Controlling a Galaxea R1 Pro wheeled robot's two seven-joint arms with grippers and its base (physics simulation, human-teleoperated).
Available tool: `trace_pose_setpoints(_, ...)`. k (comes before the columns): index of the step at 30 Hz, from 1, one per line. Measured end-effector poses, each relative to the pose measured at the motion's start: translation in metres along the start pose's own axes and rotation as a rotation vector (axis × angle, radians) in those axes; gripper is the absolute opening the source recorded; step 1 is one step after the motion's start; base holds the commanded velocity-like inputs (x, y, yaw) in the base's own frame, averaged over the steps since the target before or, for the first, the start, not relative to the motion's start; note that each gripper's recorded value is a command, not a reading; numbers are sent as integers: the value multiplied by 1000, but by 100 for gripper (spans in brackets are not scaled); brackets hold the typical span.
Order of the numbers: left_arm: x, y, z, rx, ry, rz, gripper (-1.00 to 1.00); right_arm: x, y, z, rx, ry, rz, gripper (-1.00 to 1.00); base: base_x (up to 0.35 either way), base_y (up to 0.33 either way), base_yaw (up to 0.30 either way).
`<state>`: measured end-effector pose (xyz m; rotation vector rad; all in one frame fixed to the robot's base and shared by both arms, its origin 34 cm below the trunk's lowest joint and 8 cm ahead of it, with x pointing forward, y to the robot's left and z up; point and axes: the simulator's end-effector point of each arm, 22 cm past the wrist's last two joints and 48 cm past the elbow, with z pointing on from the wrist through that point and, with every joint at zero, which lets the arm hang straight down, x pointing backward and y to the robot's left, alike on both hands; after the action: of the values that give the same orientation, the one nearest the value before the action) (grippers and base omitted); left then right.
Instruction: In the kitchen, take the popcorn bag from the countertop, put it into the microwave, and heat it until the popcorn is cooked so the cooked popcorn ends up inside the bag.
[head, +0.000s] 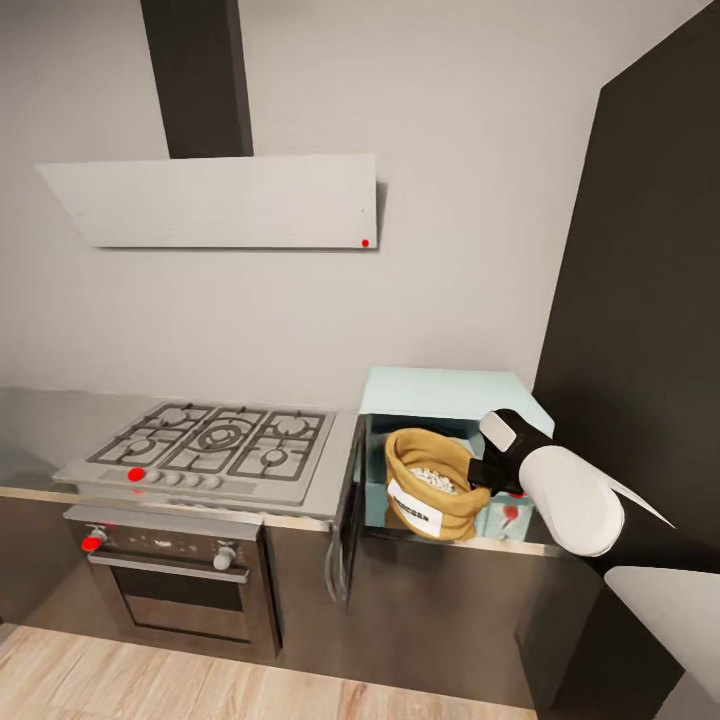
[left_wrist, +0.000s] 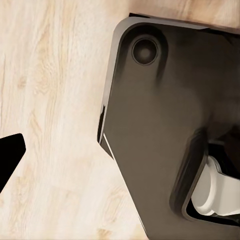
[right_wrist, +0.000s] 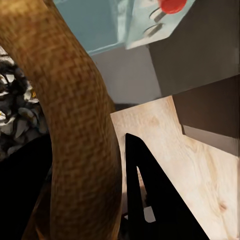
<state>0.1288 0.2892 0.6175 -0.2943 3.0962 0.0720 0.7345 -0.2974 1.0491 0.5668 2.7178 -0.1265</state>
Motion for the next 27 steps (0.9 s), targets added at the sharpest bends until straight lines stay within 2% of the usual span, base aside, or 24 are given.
trace_pose_setpoints(19,0,0,0,0,0,0,100,-3,-4,0,-4,-5,11,-100,0,-4,0)
trace_pose_setpoints(27,1,-6,0,8,1,-1,100,-15,-35,3,25,-16,46,-100,0,0,0)
